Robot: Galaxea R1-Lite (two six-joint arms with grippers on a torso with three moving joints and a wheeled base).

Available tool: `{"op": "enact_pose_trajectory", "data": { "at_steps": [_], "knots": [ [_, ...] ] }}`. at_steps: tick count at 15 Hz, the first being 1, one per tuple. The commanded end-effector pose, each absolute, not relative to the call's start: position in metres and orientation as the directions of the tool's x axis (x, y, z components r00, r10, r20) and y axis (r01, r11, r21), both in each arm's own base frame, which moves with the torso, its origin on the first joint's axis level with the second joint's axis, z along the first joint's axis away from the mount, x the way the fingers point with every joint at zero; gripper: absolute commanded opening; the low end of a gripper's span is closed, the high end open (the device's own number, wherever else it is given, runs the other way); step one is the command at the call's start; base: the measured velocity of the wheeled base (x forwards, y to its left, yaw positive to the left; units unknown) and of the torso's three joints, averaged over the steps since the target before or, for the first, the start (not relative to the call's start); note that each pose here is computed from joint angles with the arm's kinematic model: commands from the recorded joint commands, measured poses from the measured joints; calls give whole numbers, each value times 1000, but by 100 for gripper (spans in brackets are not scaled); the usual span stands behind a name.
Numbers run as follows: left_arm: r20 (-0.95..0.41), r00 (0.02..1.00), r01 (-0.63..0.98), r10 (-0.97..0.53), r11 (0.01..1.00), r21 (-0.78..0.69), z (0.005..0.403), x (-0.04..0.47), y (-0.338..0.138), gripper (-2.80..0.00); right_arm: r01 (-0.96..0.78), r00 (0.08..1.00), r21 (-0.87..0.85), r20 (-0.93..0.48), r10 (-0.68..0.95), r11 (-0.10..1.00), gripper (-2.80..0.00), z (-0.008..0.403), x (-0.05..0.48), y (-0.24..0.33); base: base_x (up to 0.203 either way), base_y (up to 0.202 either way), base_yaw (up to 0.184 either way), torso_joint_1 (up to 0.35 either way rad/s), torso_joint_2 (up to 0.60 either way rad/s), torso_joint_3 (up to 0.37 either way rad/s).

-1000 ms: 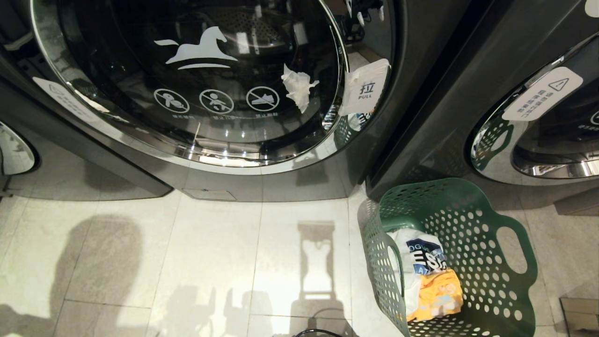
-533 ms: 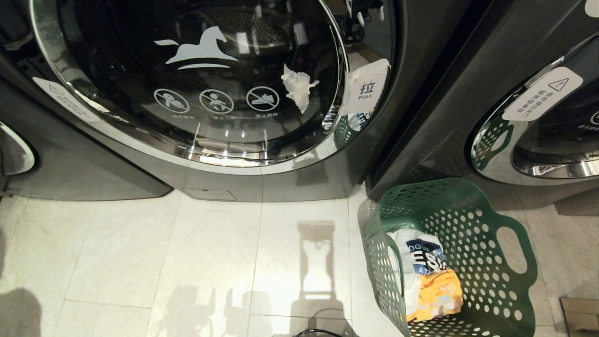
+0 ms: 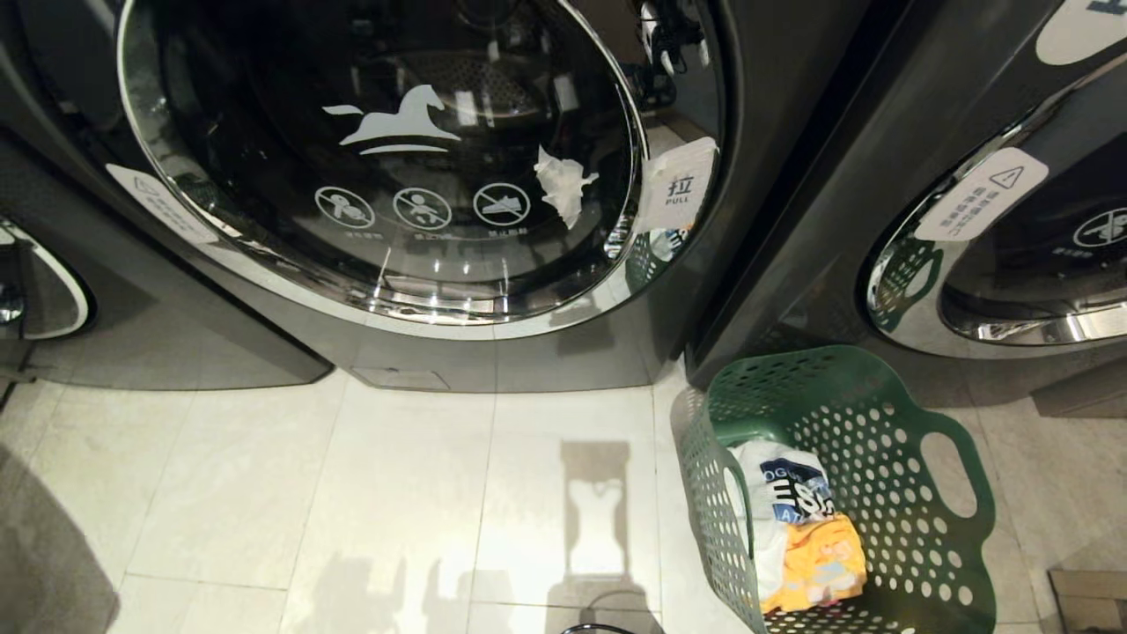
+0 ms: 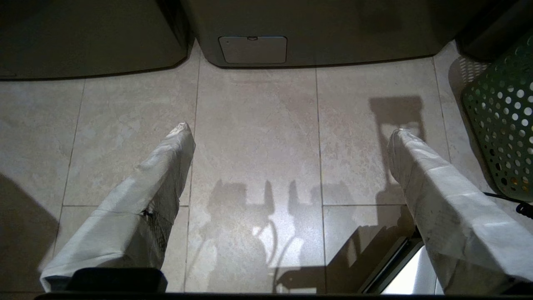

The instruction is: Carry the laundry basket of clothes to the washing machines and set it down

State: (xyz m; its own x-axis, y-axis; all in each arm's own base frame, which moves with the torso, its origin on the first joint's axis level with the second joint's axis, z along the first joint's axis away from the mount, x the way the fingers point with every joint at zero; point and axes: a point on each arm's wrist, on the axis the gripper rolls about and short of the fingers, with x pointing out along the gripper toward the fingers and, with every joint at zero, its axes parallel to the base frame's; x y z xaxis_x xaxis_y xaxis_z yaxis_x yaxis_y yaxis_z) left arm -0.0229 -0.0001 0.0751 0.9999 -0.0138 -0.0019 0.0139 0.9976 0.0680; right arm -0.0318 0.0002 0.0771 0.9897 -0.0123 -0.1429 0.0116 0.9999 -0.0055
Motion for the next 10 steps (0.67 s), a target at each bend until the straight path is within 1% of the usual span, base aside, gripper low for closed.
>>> {"op": "enact_pose_trajectory", "data": {
  "at_steps": [1, 10],
  "knots": [
    [-2, 1000, 14, -14, 998, 67, 75, -23, 0, 0, 12, 989, -6, -146, -13, 1000, 0, 77, -32, 0, 0, 0, 0, 7, 2, 193],
    [-2, 1000, 14, -14, 998, 67, 75, -23, 0, 0, 13, 989, -7, -145, -14, 1000, 0, 77, -32, 0, 0, 0, 0, 3, 3, 202]
  ]
}}
